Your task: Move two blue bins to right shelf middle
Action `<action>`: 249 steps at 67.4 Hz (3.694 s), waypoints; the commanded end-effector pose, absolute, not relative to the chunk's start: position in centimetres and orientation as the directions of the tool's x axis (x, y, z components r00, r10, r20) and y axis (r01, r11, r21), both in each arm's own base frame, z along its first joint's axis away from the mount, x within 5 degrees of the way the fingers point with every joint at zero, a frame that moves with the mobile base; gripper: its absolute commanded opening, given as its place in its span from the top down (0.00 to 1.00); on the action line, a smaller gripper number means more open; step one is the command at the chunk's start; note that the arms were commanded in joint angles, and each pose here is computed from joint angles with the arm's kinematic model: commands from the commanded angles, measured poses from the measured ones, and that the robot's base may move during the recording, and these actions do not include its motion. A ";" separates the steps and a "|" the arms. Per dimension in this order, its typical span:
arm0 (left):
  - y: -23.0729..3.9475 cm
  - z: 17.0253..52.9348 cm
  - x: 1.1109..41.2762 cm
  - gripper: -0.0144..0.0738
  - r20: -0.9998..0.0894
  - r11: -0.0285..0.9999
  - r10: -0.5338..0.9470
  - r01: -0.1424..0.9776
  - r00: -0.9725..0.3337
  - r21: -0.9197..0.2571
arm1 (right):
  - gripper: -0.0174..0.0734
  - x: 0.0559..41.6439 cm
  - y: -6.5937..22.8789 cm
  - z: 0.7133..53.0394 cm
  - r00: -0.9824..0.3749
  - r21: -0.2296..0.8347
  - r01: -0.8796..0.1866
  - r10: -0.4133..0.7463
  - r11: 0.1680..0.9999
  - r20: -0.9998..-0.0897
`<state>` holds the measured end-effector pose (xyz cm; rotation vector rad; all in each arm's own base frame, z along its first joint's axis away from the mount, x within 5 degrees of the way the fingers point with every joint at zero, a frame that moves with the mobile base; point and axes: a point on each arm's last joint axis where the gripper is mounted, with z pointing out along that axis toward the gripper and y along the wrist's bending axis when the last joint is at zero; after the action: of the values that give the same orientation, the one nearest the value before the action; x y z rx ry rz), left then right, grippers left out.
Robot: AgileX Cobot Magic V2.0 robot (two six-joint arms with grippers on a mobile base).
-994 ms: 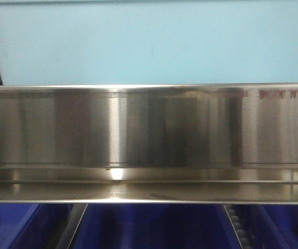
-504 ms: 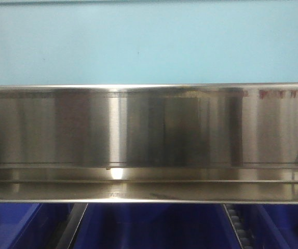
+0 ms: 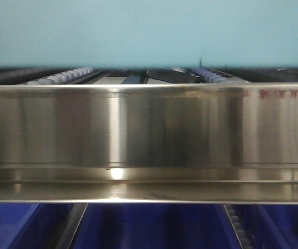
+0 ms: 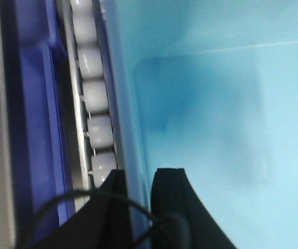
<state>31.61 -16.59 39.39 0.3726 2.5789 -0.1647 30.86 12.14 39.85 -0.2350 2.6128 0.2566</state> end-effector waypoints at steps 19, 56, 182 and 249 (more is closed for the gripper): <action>-14.9 48.5 28.2 0.96 -0.746 0.939 0.140 0.326 -0.652 -0.108 | 0.98 28.4 10.8 48.8 -0.657 0.133 -0.251 -0.068 0.959 -0.750; -14.5 50.8 27.5 0.96 -0.798 0.935 0.109 0.334 -0.593 -0.120 | 0.98 28.1 10.6 49.8 -0.615 0.139 -0.258 -0.052 0.956 -0.786; -15.0 52.3 29.0 0.96 -0.915 0.929 0.044 0.354 -0.402 -0.110 | 0.98 29.1 11.0 51.1 -0.474 0.154 -0.282 0.002 0.947 -0.881; -15.0 52.3 29.0 0.96 -0.915 0.929 0.044 0.354 -0.402 -0.110 | 0.98 29.2 11.1 51.3 -0.448 0.157 -0.286 0.012 0.945 -0.894</action>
<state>29.58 -14.70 51.37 0.2920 2.0195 -0.2649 29.31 11.20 50.30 -0.1935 2.0962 0.3394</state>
